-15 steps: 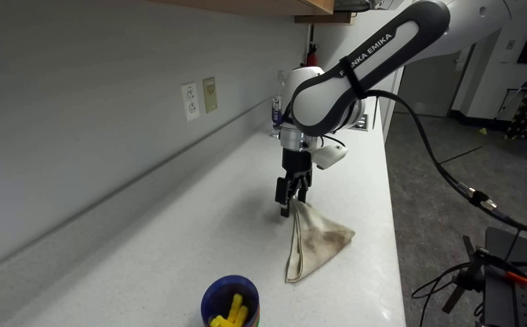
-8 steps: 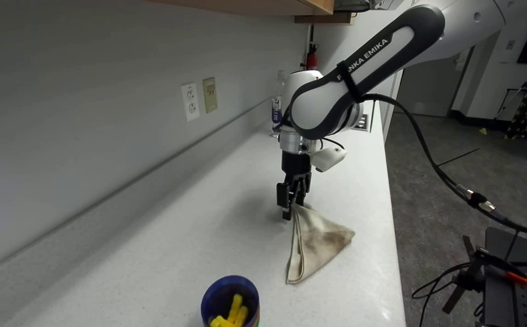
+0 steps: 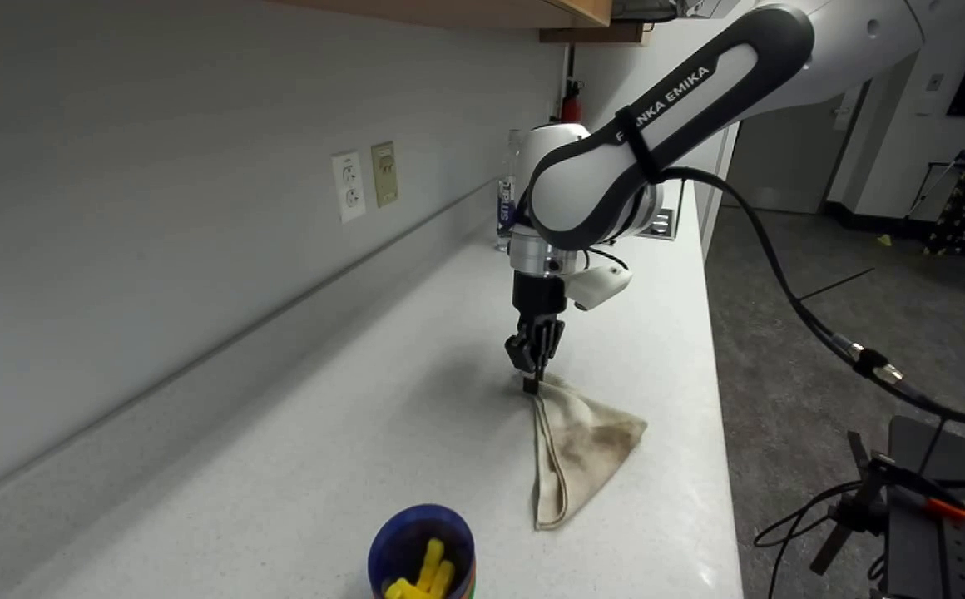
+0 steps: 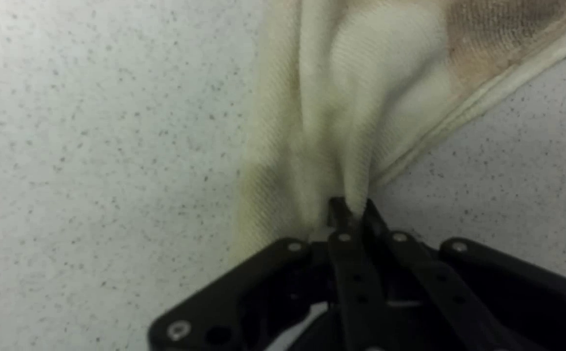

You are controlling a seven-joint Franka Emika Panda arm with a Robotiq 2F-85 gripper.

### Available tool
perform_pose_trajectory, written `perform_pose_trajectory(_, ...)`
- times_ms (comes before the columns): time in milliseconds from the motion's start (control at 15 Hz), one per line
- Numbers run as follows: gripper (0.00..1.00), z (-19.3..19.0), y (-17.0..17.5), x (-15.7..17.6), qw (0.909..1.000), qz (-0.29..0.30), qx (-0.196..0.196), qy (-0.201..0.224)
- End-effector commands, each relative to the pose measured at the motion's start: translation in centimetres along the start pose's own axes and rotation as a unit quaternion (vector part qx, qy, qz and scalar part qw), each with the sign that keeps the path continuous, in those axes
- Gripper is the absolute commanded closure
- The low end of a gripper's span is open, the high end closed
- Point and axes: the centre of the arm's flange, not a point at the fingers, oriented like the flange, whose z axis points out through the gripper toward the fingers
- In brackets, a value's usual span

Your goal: Unfold the cloth

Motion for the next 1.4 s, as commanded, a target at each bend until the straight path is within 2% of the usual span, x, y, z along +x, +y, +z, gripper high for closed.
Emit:
perform_pose_trajectory(0,1.00,-0.6,-0.4,0.3,0.9999,0.010,0.000,0.006)
perform_pose_trajectory(533,0.99,-2.7,-2.1,-4.2,0.9993,-0.026,-0.026,-0.004)
perform_pose_trajectory(867,0.99,-4.2,-2.5,-8.1,0.9963,-0.050,-0.068,-0.013)
perform_pose_trajectory(1333,0.99,-3.3,-2.8,-13.0,0.9920,-0.071,-0.076,-0.072)
